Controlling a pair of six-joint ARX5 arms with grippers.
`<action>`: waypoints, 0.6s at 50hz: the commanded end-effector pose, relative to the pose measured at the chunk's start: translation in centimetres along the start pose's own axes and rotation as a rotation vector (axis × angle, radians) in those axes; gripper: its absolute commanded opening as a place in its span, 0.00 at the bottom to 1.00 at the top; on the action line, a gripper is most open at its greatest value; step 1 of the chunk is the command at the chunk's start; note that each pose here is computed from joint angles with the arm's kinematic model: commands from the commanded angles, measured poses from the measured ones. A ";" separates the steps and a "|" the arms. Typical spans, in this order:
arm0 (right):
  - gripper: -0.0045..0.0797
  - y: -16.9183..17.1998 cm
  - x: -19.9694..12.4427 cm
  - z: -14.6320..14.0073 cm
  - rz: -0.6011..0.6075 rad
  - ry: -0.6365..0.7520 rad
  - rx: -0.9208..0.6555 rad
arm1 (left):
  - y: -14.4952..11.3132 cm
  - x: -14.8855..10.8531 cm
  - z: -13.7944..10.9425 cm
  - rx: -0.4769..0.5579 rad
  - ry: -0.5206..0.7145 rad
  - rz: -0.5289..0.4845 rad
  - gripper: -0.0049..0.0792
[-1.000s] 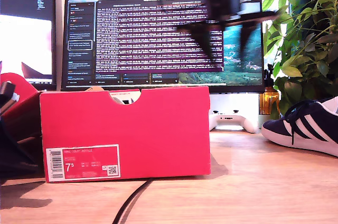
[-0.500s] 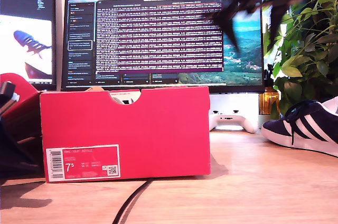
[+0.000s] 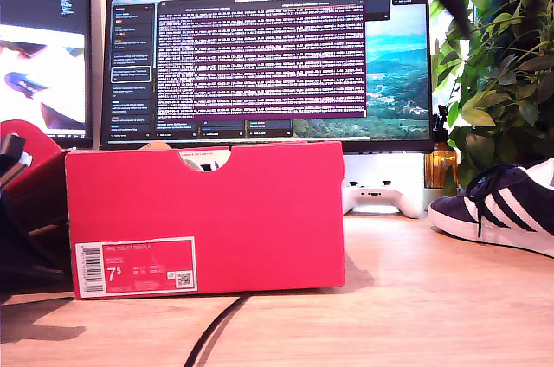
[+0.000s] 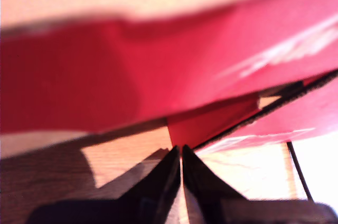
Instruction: Pack the blue shoes by picking the first shoe and placing it inside the red shoebox, left side, then picking and rotating the second shoe and placing it in the shoebox
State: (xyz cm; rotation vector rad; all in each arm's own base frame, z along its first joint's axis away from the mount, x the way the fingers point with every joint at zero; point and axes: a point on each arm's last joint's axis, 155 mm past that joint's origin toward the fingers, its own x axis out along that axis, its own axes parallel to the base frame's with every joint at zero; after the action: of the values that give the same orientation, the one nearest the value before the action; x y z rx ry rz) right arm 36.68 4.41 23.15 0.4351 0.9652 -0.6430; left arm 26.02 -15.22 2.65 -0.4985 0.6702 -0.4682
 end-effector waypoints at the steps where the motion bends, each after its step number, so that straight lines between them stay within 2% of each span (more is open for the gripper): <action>1: 0.68 -1.8 0.3 -0.1 -0.034 -0.005 0.028 | -0.4 0.2 0.3 0.014 -0.004 -0.011 0.03; 16: 0.68 -8.0 2.5 -2.2 -0.162 0.038 0.147 | -0.4 0.2 0.3 0.013 -0.004 -0.011 0.03; 30: 0.67 -10.5 4.5 -3.6 -0.257 0.076 0.203 | -0.4 0.2 0.3 0.013 -0.004 -0.011 0.03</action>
State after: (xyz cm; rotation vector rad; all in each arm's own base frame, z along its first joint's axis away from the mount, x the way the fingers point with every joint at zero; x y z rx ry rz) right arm 29.78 -1.98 17.51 0.5196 1.0309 -0.9355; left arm 26.02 -15.22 2.65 -0.4985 0.6702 -0.4682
